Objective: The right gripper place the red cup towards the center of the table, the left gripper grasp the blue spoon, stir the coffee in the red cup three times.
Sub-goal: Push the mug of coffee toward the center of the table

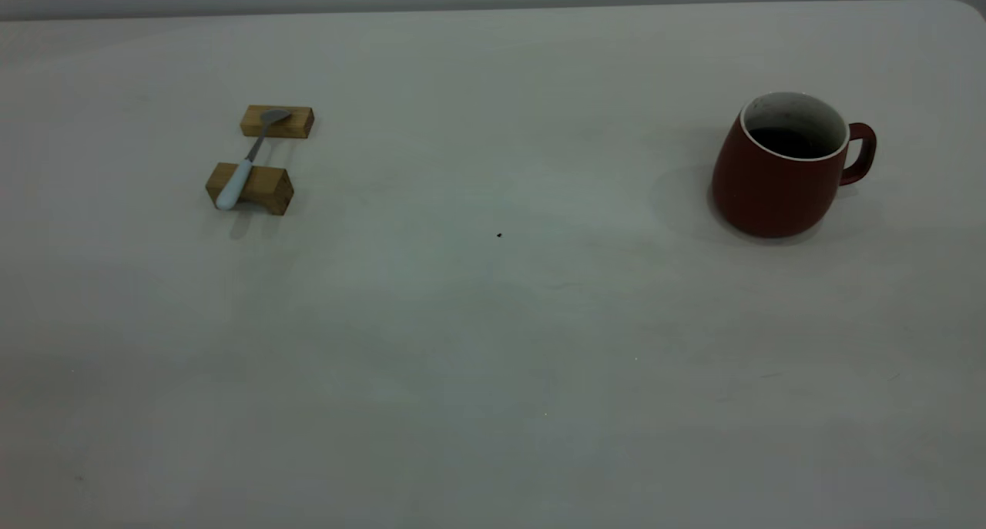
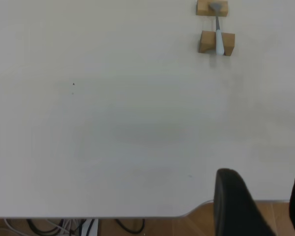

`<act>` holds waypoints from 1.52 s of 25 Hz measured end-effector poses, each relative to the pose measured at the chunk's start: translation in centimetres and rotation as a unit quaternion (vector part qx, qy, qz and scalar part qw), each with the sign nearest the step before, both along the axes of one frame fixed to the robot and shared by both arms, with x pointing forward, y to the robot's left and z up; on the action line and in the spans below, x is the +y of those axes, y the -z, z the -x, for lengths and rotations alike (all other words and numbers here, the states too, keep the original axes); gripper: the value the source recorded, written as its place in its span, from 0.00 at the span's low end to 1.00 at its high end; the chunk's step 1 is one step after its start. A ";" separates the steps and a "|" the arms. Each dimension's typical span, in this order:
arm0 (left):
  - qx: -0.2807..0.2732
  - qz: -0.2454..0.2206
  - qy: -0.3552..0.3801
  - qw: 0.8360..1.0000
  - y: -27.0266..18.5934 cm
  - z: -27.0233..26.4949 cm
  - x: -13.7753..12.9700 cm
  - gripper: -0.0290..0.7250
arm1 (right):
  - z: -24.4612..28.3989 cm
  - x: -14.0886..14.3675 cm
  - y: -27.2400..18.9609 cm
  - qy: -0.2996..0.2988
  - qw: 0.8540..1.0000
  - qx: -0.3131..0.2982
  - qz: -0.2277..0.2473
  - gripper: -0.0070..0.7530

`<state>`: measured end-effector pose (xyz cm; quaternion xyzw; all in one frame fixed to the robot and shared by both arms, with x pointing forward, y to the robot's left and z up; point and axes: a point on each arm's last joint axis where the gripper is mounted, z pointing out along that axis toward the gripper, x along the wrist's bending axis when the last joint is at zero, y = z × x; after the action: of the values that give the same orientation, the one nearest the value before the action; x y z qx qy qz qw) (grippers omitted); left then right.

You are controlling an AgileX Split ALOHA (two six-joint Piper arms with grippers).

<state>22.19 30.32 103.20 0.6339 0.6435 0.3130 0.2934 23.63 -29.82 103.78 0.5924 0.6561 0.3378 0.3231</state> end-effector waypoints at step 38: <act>0.100 0.018 -0.009 0.995 -2.5 -6.6 0.0 0.51 | 0.0 0.0 0.0 0.000 1.000 0.000 0.000 0.32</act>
<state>28.83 30.29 105.75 0.6509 0.6806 0.2389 0.2367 23.63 -29.82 103.78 0.5924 0.6561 0.3378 0.3231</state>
